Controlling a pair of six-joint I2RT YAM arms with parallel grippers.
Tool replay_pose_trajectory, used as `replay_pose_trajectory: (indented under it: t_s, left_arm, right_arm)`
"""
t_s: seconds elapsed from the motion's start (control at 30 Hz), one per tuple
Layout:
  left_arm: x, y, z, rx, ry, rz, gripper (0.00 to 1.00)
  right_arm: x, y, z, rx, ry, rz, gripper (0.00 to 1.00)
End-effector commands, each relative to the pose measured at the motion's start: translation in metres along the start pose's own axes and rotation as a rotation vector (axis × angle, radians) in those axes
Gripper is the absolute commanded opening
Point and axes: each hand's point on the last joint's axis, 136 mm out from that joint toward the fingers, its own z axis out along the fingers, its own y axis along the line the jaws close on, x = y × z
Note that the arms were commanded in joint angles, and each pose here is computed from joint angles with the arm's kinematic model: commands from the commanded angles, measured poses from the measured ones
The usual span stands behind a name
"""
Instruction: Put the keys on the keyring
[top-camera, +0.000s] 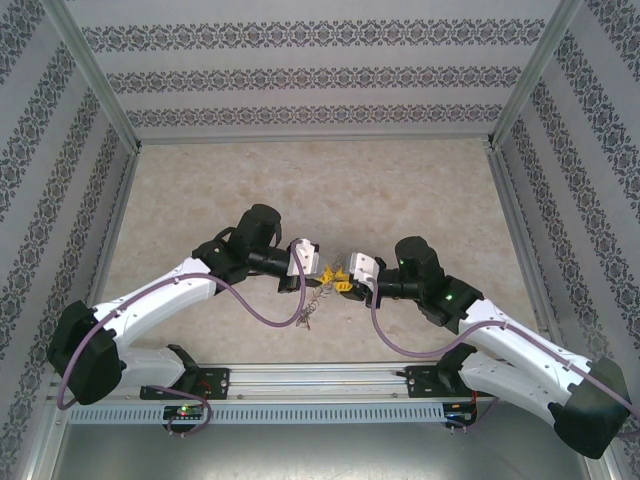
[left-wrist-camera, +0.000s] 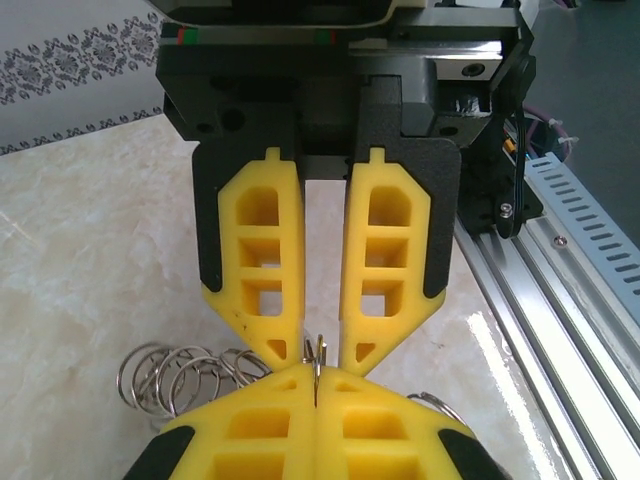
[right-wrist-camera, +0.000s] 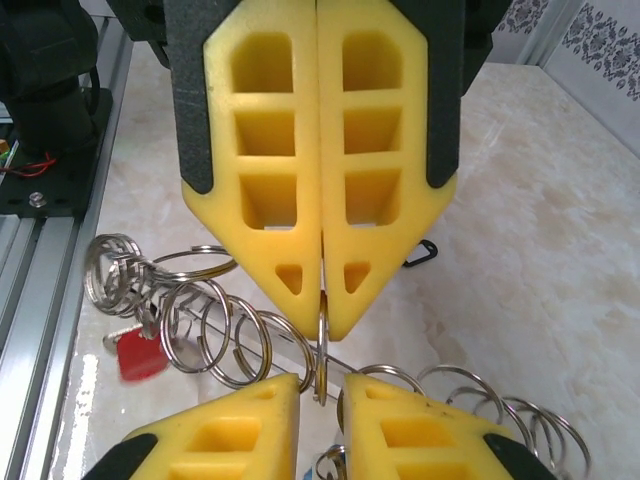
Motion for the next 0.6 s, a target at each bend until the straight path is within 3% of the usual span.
replay_pose_trajectory:
  t_s: [0.0, 0.33, 0.47, 0.57]
  left_arm:
    - [-0.026, 0.003, -0.001, 0.011, -0.063, 0.049, 0.0]
    - [-0.023, 0.005, 0.005, 0.013, -0.051, 0.032, 0.0]
    - [-0.024, 0.008, 0.006, -0.002, -0.062, 0.019, 0.0]
    - [-0.026, 0.012, 0.006, -0.024, -0.074, -0.008, 0.0]
  right_arm:
    - [-0.021, -0.005, -0.001, 0.023, -0.051, -0.041, 0.2]
    - [-0.024, -0.011, -0.001, 0.059, -0.065, -0.019, 0.18]
    - [-0.021, -0.014, 0.001, 0.078, -0.075, 0.001, 0.0]
    - [-0.014, -0.014, 0.003, 0.094, -0.077, -0.013, 0.0]
